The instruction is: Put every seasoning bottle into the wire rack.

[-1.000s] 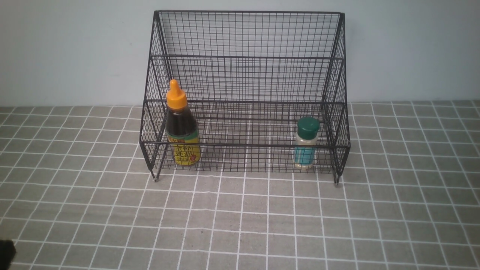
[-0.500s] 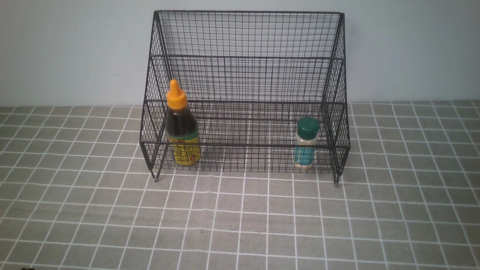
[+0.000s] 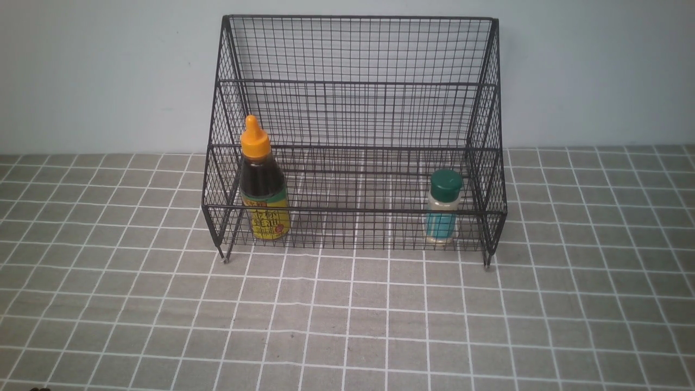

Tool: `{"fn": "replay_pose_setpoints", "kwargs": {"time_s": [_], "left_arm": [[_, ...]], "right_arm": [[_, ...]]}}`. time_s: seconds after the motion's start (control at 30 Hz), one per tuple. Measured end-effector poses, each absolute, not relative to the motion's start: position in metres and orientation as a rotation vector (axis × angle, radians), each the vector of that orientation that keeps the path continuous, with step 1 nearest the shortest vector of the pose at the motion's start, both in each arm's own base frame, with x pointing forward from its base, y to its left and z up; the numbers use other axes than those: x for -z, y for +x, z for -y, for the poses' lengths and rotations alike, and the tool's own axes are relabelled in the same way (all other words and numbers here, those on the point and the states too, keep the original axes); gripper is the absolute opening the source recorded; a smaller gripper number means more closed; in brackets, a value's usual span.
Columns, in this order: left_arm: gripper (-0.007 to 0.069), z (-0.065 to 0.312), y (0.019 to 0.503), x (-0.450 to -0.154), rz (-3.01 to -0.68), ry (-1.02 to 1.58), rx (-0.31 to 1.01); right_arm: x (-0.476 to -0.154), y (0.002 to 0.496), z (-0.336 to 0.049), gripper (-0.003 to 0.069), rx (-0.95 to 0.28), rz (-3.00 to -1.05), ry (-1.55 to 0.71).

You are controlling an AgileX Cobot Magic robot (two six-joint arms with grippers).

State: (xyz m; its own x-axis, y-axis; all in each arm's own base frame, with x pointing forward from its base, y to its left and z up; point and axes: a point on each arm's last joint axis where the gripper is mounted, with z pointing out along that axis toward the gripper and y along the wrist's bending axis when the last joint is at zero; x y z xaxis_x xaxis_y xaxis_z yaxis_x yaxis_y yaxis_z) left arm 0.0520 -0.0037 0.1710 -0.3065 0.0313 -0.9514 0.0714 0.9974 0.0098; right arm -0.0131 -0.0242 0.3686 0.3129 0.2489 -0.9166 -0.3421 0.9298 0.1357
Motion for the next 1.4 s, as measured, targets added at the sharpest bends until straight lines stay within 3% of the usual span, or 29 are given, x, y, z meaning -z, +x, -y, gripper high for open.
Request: {"fn": "replay_pose_setpoints", "kwargs": {"time_s": [0.37,0.7,0.87,1.13,1.4], "left_arm": [[-0.0007,0.004,0.052,-0.171,-1.883,0.074,0.04],[-0.0007,0.004,0.052,-0.171,-1.883,0.074,0.04],[-0.0007,0.004,0.052,-0.171,-1.883,0.074,0.04],[-0.0007,0.004,0.052,-0.171,-1.883,0.074,0.04],[-0.0007,0.004,0.052,-0.171,-1.881,0.074,0.04]], "right_arm": [[-0.359,-0.009,0.014,-0.0012,-0.445,-1.214,-0.156],[-0.306,0.019,-0.011,-0.0012,-0.476,-1.289,-0.284],[-0.267,0.035,-0.016,-0.0012,-0.354,-1.409,-0.291],[-0.187,0.055,-0.007,-0.0012,-0.089,-1.703,-0.111],[-0.182,0.054,-0.001,-0.0012,-0.008,-1.763,0.015]]}}
